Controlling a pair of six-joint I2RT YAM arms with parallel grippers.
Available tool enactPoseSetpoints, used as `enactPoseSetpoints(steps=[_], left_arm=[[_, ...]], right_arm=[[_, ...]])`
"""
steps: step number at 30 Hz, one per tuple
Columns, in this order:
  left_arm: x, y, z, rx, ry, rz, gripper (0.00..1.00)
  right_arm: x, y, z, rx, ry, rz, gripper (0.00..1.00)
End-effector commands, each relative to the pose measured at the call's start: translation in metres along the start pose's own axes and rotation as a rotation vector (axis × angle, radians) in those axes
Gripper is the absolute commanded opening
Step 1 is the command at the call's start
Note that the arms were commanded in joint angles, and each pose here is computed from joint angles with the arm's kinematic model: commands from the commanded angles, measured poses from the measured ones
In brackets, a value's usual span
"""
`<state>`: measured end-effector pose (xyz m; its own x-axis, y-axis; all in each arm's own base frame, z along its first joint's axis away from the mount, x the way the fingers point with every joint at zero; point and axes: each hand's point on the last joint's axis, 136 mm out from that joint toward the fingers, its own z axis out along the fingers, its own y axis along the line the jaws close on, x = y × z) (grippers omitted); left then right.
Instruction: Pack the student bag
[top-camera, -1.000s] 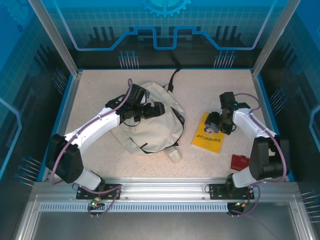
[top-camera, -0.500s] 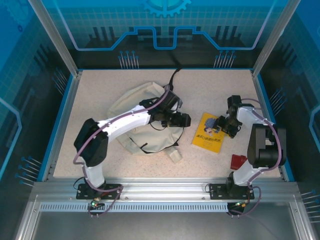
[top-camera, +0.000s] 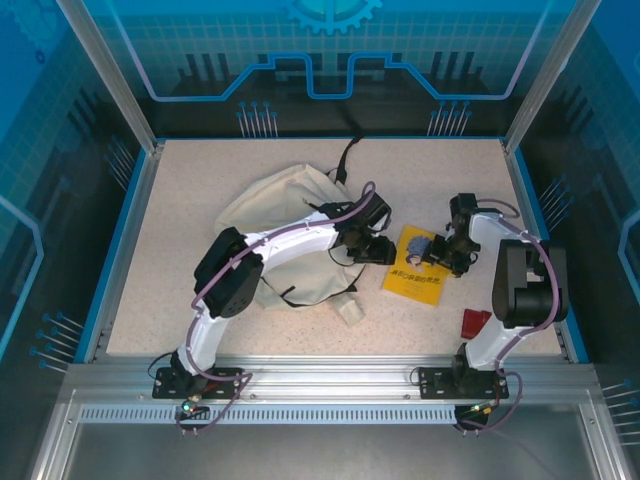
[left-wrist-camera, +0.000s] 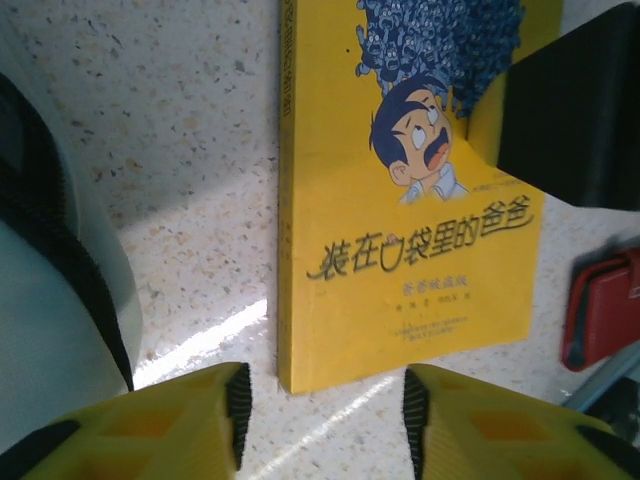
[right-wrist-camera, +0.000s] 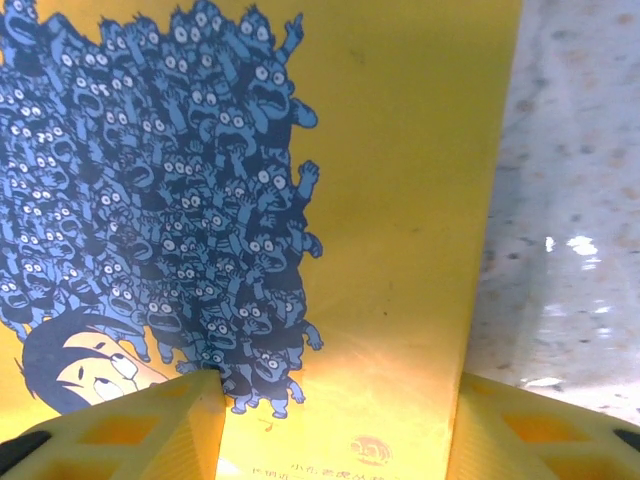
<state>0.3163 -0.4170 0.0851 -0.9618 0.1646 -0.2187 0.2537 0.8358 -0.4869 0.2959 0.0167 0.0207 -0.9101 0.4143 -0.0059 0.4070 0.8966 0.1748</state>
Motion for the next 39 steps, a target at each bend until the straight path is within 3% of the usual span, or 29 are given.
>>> enactPoseSetpoints(steps=[1,11,22,39], left_arm=[[0.003,0.012,0.009,-0.077,0.02,0.016,0.45],[0.005,0.036,0.042,-0.168,0.062,-0.003,0.43],[0.015,0.047,0.062,-0.194,0.114,-0.012,0.31],[0.028,0.061,0.074,-0.234,0.161,-0.021,0.22]], right_arm=[[0.024,0.014,0.012,0.002,0.092,-0.115,0.55],[0.031,0.037,0.0,-0.081,0.082,-0.179,0.56],[0.034,0.042,-0.001,-0.117,0.094,-0.165,0.55],[0.037,0.076,-0.06,-0.268,-0.003,-0.2,0.35]])
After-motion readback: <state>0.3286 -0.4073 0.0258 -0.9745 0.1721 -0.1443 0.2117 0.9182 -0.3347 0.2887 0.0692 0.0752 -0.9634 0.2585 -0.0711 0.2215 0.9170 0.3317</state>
